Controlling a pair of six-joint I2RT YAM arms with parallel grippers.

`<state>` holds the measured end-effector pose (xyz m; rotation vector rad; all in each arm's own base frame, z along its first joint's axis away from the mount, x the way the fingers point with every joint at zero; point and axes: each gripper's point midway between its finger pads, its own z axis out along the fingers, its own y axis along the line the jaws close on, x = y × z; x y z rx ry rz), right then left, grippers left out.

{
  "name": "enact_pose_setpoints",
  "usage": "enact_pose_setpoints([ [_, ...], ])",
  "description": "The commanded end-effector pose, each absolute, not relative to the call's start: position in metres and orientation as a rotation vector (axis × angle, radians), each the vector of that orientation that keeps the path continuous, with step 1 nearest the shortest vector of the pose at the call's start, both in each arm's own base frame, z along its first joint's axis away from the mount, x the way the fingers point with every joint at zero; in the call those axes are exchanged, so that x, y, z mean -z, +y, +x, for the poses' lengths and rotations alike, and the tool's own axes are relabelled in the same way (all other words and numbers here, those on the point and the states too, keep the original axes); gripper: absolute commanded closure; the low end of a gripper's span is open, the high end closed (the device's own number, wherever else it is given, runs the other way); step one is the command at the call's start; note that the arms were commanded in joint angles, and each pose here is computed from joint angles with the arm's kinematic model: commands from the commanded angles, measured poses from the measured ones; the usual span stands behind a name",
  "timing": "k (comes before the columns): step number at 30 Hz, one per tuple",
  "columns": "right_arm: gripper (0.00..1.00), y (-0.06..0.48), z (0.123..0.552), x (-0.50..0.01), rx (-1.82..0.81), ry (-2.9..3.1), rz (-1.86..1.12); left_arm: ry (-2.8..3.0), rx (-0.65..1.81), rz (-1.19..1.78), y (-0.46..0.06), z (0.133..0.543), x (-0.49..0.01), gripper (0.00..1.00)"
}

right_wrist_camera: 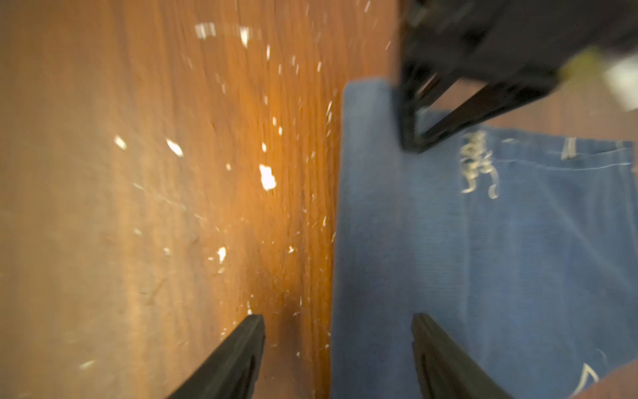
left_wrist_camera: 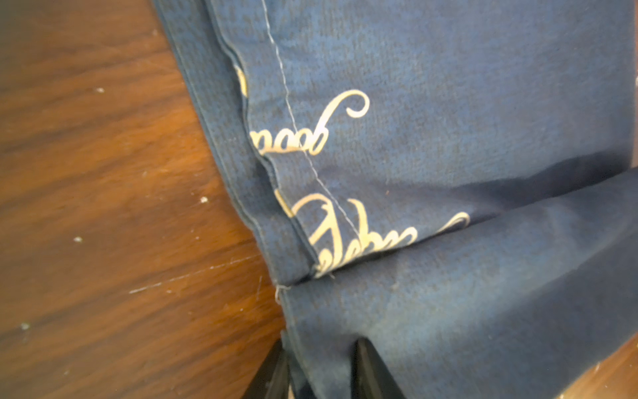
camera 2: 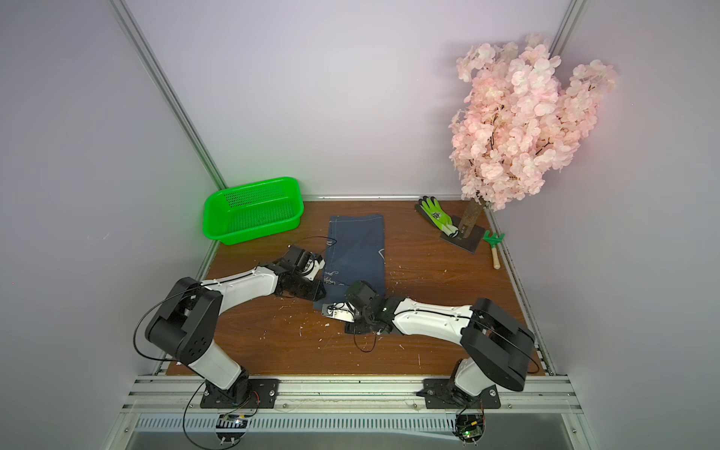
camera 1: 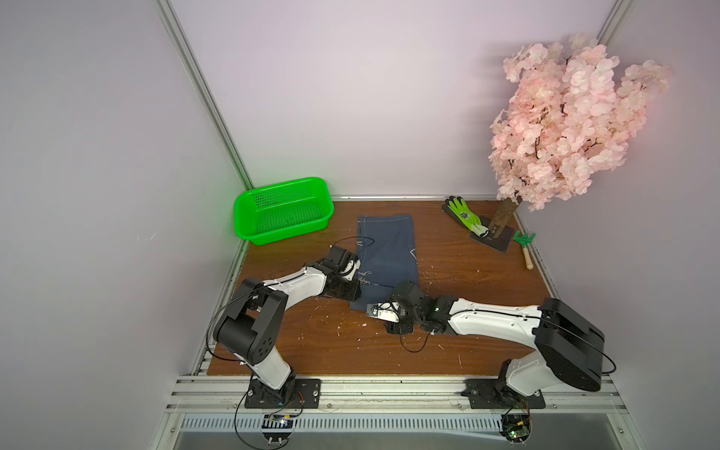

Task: Roll up the pillowcase
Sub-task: Roll the pillowcase at the center of the board.

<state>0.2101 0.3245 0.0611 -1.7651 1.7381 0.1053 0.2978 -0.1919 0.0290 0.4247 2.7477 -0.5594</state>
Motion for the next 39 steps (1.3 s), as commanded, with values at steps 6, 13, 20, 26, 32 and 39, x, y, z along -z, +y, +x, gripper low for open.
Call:
enact_pose_setpoints([
  [6,0.36,0.323,0.238,-0.055,0.131,1.728,-1.755,2.806,0.55,0.4,-0.18,0.289,-0.028,0.64],
  [13,0.73,0.314,0.231,-0.051,0.121,1.773,-1.758,2.766,0.586,0.35,-0.181,0.294,-0.052,0.57],
  [20,0.89,0.329,0.185,-0.08,-0.249,1.82,-1.812,2.69,0.568,0.31,-0.177,0.3,-0.091,0.48],
  [26,0.91,0.331,0.144,-0.087,-0.574,1.901,-1.91,2.689,0.556,0.326,-0.175,0.298,-0.095,0.47],
  [32,0.88,0.337,0.163,-0.104,-0.827,1.989,-1.829,2.684,0.543,0.321,-0.172,0.302,-0.098,0.46],
  [39,0.81,0.335,0.204,-0.098,-0.856,2.07,-1.841,2.662,0.532,0.316,-0.168,0.304,-0.111,0.46],
])
